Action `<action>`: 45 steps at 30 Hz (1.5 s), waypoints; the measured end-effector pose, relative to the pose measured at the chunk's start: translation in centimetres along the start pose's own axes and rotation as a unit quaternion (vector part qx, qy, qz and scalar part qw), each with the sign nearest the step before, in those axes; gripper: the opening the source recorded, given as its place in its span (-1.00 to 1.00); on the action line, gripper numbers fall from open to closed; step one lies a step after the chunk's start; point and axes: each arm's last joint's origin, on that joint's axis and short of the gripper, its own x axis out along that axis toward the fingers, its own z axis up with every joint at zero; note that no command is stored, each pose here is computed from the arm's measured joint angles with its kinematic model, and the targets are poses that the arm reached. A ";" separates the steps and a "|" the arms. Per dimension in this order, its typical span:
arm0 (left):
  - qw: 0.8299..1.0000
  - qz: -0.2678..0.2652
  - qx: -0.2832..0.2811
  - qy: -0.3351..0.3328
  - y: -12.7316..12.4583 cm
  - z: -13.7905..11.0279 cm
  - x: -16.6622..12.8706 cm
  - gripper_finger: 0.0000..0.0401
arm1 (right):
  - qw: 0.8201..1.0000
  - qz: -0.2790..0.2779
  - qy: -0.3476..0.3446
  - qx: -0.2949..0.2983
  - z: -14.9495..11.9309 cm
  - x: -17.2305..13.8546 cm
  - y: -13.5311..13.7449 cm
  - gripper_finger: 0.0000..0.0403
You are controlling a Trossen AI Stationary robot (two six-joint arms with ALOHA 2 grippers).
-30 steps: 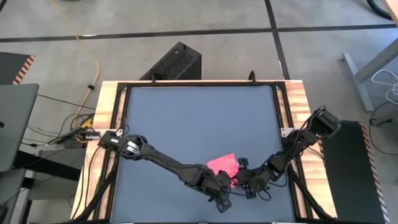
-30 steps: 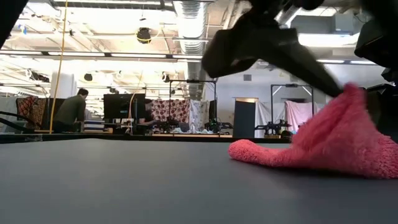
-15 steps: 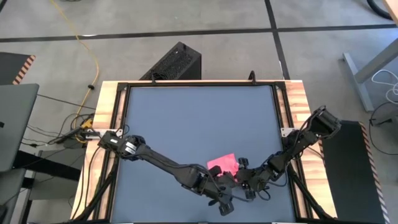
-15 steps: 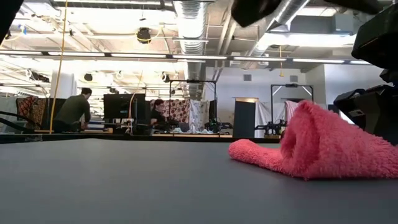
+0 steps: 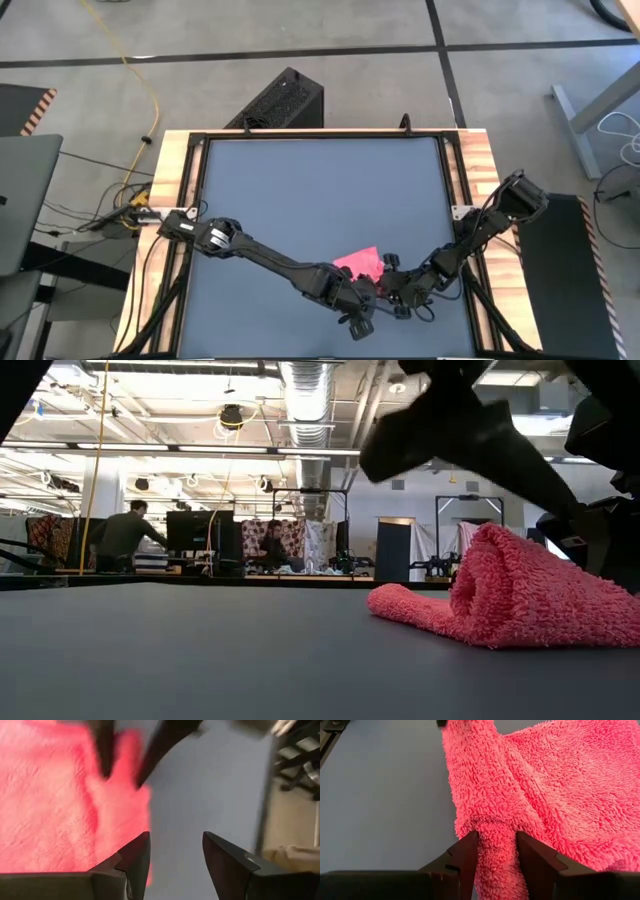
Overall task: Roll towel
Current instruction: Roll the pink towel
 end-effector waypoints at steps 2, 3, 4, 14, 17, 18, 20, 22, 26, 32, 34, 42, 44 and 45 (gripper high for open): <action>0.999 0.022 -0.002 0.024 0.7 -0.4 0.2 -0.15 | 1.000 0.001 -0.002 0.001 0.0 0.0 0.0 -0.19; 0.999 0.031 -0.003 0.029 1.0 -0.5 0.4 -0.15 | 1.000 0.001 -0.002 0.001 0.0 0.0 0.0 -0.19; 0.999 0.039 -0.002 0.024 1.1 -0.6 0.5 -0.15 | 1.000 0.001 -0.003 0.002 0.0 0.0 0.0 -0.19; 0.996 0.069 -0.009 0.052 2.2 -2.0 2.8 -0.15 | 1.000 0.004 -0.008 0.003 0.1 0.0 0.1 -0.19; 0.996 0.047 -0.026 0.075 2.0 -2.5 3.3 -0.15 | 1.000 0.003 -0.006 0.002 0.1 0.0 0.1 -0.19; 0.995 0.045 -0.028 0.079 2.0 -2.8 3.9 -0.15 | 1.000 0.002 -0.004 0.002 0.1 0.0 0.0 -0.19; 0.994 0.065 -0.025 0.082 1.9 -3.6 4.0 -0.15 | 1.000 0.001 -0.002 0.005 0.0 0.0 0.0 -0.19; 0.993 0.082 -0.024 0.083 1.9 -4.0 4.0 -0.16 | 1.000 0.001 0.000 0.008 0.0 0.0 0.0 -0.19; 0.991 0.108 -0.017 0.070 1.8 -4.4 3.9 -0.21 | 1.000 0.004 0.003 0.008 0.0 0.0 0.0 -0.19; 0.989 0.120 -0.038 0.073 2.0 -4.6 3.9 -0.35 | 1.000 0.004 0.005 0.007 0.0 0.0 0.0 -0.19; 0.987 0.131 -0.051 0.076 2.1 -4.7 3.8 -0.44 | 1.000 -0.003 0.012 0.005 -0.2 0.0 -0.1 -0.19; 0.985 0.141 -0.058 0.082 2.4 -4.8 3.8 -0.94 | 0.999 -0.023 0.034 0.034 -0.3 0.1 -0.8 -0.36; 0.984 0.139 -0.069 0.085 2.4 -4.7 3.8 -0.96 | 0.998 -0.020 0.037 0.037 -0.2 0.1 -0.7 -0.44; 0.984 0.136 -0.077 0.088 2.5 -4.7 3.8 -0.96 | 0.998 -0.018 0.040 0.039 -0.2 0.1 -0.7 -0.48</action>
